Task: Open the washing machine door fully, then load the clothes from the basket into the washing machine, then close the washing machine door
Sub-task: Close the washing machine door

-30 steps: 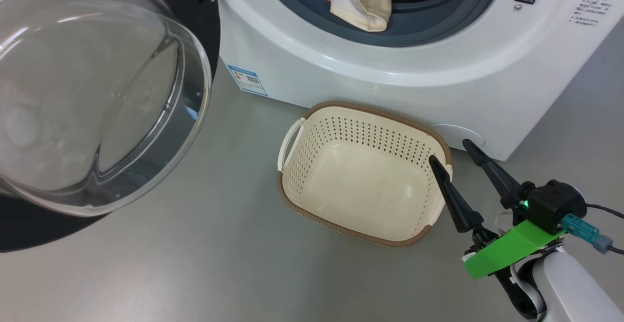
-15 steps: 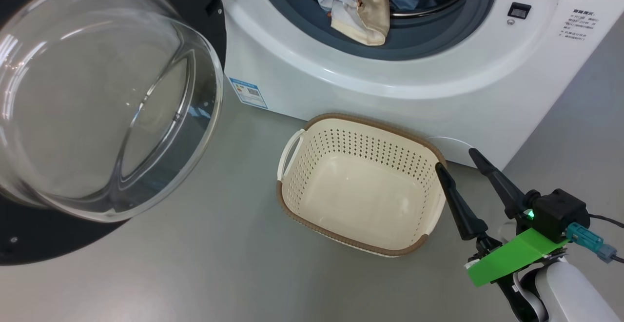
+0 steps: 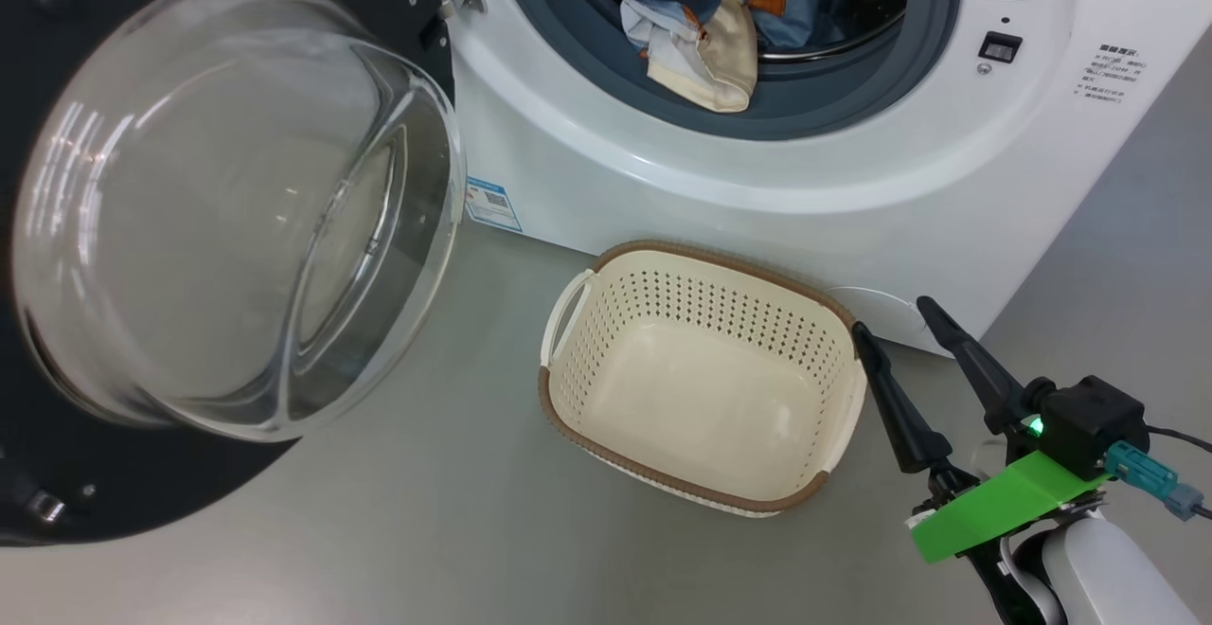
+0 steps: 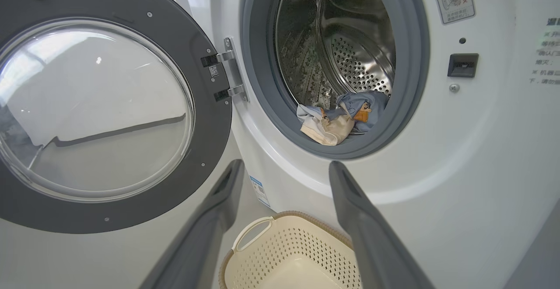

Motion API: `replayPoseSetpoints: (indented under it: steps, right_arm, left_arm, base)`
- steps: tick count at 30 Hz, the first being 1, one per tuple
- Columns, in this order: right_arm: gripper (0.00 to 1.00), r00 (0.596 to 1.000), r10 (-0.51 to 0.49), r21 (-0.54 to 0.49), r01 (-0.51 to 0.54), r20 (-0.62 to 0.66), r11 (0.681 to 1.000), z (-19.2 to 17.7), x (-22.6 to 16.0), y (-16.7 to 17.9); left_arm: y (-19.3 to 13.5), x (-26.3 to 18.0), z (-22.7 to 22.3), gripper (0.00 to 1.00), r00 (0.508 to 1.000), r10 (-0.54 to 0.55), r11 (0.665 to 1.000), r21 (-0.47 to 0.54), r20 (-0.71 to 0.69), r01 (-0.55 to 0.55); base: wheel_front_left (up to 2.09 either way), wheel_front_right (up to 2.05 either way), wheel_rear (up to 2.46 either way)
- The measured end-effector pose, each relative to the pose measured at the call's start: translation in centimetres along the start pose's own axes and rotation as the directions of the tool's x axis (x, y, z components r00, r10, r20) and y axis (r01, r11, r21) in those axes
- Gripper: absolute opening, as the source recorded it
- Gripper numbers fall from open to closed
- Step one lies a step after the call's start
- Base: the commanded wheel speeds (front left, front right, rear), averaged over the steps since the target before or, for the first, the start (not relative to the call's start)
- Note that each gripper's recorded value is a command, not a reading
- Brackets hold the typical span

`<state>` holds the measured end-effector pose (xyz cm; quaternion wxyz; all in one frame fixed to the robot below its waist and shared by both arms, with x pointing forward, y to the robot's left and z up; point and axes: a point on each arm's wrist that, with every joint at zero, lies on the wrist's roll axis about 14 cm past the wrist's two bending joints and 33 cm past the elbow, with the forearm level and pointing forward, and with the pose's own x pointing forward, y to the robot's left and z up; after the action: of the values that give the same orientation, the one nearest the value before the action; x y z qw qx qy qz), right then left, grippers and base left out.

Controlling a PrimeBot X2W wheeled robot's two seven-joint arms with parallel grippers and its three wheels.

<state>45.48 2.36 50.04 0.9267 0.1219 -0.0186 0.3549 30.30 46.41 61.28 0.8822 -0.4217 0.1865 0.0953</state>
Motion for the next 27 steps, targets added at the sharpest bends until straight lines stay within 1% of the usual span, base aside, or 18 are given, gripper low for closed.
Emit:
replayPoseSetpoints:
  steps: [6,12,20,27]
  right_arm:
    - [1.0,1.0,-0.024,-0.005,0.024,-0.002,1.0,0.2,-0.8,-0.5]
    - [1.0,0.999,-0.046,-0.011,0.046,0.003,0.999,0.6,-1.5,-0.8]
    - [1.0,0.996,-0.086,-0.019,0.086,0.004,0.996,1.0,-3.1,-1.3]
    - [1.0,0.992,-0.129,-0.029,0.129,0.015,0.991,1.7,-4.5,-2.1]
  left_arm:
    - [-1.5,0.2,-1.6,0.0,0.997,-0.047,0.998,0.05,-0.062,0.05]
    - [-3.4,0.8,-3.7,0.0,0.986,-0.095,0.988,0.109,-0.136,0.11]
    - [-6.1,1.1,-6.6,0.0,0.959,-0.164,0.966,0.161,-0.233,0.204]
    - [-9.4,1.3,-8.7,0.0,0.923,-0.237,0.93,0.203,-0.305,0.306]
  base:
    - [0.0,0.0,0.0]
    - [0.0,0.0,0.0]
    - [0.0,0.0,0.0]
    - [0.0,0.0,0.0]
